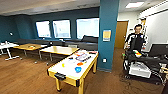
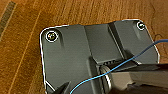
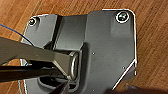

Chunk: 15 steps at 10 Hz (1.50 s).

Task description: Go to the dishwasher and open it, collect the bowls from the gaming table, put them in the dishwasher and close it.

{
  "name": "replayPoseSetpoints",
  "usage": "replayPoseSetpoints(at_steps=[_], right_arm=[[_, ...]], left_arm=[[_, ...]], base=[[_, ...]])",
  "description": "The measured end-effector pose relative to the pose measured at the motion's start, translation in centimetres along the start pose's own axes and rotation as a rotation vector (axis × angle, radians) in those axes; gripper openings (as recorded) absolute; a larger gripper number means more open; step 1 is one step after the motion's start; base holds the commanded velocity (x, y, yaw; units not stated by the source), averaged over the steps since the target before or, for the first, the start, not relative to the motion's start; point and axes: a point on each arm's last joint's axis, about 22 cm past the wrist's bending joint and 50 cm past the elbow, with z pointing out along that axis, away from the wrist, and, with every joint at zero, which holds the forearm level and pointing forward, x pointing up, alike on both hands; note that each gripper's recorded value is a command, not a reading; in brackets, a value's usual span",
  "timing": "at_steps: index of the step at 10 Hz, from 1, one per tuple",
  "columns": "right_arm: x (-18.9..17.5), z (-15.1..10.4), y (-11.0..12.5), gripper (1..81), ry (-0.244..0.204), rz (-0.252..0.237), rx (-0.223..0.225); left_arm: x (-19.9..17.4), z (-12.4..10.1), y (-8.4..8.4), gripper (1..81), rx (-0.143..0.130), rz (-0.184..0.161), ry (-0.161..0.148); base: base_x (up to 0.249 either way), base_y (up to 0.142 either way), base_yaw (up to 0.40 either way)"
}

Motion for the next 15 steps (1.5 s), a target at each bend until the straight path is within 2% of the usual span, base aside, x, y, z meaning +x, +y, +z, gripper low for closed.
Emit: replayPoseSetpoints(at_steps=[5,7,15], right_arm=[[0.32,0.08,-0.22,81.1,0.003,0.0,0.003],[-0.2,-0.01,-0.03,81.1,-0.003,0.0,0.0],[0.21,0.08,-0.22,81.1,0.0,-0.001,0.003]], left_arm=[[0.46,0.03,-0.04,81.1,0.0,0.001,0.005],[-0.43,0.02,0.26,81.1,-0.003,-0.001,-0.006],[-0.05,0.0,0.0,81.1,0.0,0.0,-0.001]], base=[[0.118,0.07,0.0],[0.1,0.081,0.0],[0.121,0.097,0.0]])
